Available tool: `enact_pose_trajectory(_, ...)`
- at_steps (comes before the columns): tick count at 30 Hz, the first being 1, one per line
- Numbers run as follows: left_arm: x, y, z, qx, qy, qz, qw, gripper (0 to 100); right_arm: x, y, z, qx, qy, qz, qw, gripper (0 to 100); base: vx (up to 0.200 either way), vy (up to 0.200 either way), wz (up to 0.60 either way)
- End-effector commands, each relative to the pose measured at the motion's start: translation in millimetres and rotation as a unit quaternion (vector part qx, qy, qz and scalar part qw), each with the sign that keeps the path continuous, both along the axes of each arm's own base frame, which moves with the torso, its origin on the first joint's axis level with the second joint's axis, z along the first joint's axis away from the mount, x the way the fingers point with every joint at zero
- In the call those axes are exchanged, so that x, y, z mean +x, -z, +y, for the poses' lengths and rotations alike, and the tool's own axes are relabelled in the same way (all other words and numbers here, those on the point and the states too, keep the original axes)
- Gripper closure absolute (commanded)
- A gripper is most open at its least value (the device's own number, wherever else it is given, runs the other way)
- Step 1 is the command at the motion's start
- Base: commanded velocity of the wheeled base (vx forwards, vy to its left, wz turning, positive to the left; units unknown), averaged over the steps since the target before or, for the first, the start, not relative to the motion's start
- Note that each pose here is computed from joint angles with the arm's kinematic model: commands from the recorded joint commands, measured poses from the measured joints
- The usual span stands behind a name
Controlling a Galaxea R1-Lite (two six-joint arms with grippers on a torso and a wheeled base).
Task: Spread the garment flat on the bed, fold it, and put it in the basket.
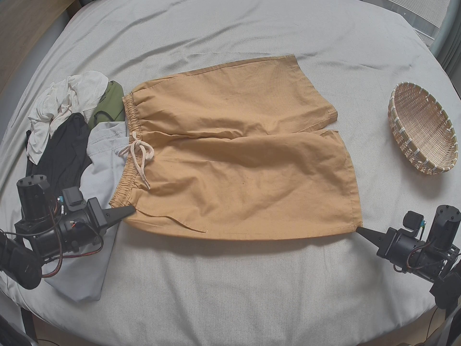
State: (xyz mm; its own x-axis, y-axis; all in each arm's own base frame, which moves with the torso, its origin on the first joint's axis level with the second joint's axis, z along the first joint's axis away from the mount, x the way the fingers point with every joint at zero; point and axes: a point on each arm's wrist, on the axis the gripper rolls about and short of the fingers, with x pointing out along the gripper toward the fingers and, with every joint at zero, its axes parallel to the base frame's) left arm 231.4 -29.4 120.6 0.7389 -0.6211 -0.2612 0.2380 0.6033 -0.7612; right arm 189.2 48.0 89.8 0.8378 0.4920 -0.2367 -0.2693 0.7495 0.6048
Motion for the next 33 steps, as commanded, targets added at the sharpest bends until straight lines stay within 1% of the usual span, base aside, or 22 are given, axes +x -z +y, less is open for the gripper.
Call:
enact_pose_trajectory(1,-26,-4,2,-0.002,0.006,-0.007,1.0000,100,-12,-7,-3,0.001,0.000,-0.010,0.9999,100,0.000,0.000,0.00)
enact_pose_trajectory(3,-37,-2,1,-0.002,0.010,-0.004,0.9999,100,-16,-8,-4,-0.002,0.000,-0.004,1.0000,100,0.000,0.000,0.00)
enact_pose_trajectory(6,-45,-2,-1,-0.002,0.017,-0.004,0.9998,100,-20,-7,-3,-0.004,-0.003,0.008,1.0000,100,0.000,0.000,0.00)
enact_pose_trajectory(8,-55,1,-2,-0.001,0.021,0.000,0.9998,100,-24,-6,-4,-0.009,-0.003,0.024,0.9997,100,0.000,0.000,0.00)
enact_pose_trajectory(10,-58,2,-2,0.001,0.022,0.001,0.9998,100,-25,-6,-5,-0.011,-0.004,0.027,0.9996,100,0.000,0.000,0.00)
enact_pose_trajectory(13,-63,7,-1,0.008,0.023,0.006,0.9997,100,-29,-5,-5,-0.019,-0.005,0.036,0.9992,100,0.000,0.000,0.00)
enact_pose_trajectory(14,-66,10,0,0.014,0.025,0.010,0.9996,100,-32,-4,-6,-0.031,-0.002,0.043,0.9986,100,0.000,0.000,0.00)
enact_pose_trajectory(15,-66,10,0,0.014,0.025,0.010,0.9996,100,-32,-4,-6,-0.031,-0.002,0.043,0.9986,100,0.000,0.000,0.00)
enact_pose_trajectory(16,-70,15,1,0.020,0.026,0.016,0.9993,100,-35,-2,-6,-0.044,-0.001,0.051,0.9977,100,0.000,0.000,0.00)
enact_pose_trajectory(18,-76,21,1,0.029,0.031,0.023,0.9988,100,-40,-3,-6,-0.056,-0.006,0.056,0.9969,100,0.000,0.000,0.00)
enact_pose_trajectory(23,-86,30,1,0.044,0.038,0.035,0.9977,100,-49,-5,-6,-0.060,-0.014,0.059,0.9964,100,0.000,0.000,0.00)
enact_pose_trajectory(24,-87,31,1,0.046,0.040,0.038,0.9974,0,-51,-5,-7,-0.061,-0.015,0.061,0.9962,0,0.000,0.000,0.00)
enact_pose_trajectory(28,-90,31,2,0.048,0.040,0.040,0.9972,0,-53,-5,-8,-0.061,-0.011,0.065,0.9960,0,0.000,0.000,0.00)
enact_pose_trajectory(33,-91,30,2,0.049,0.036,0.038,0.9974,0,-53,-8,-11,-0.059,-0.003,0.056,0.9967,0,0.000,0.000,0.00)
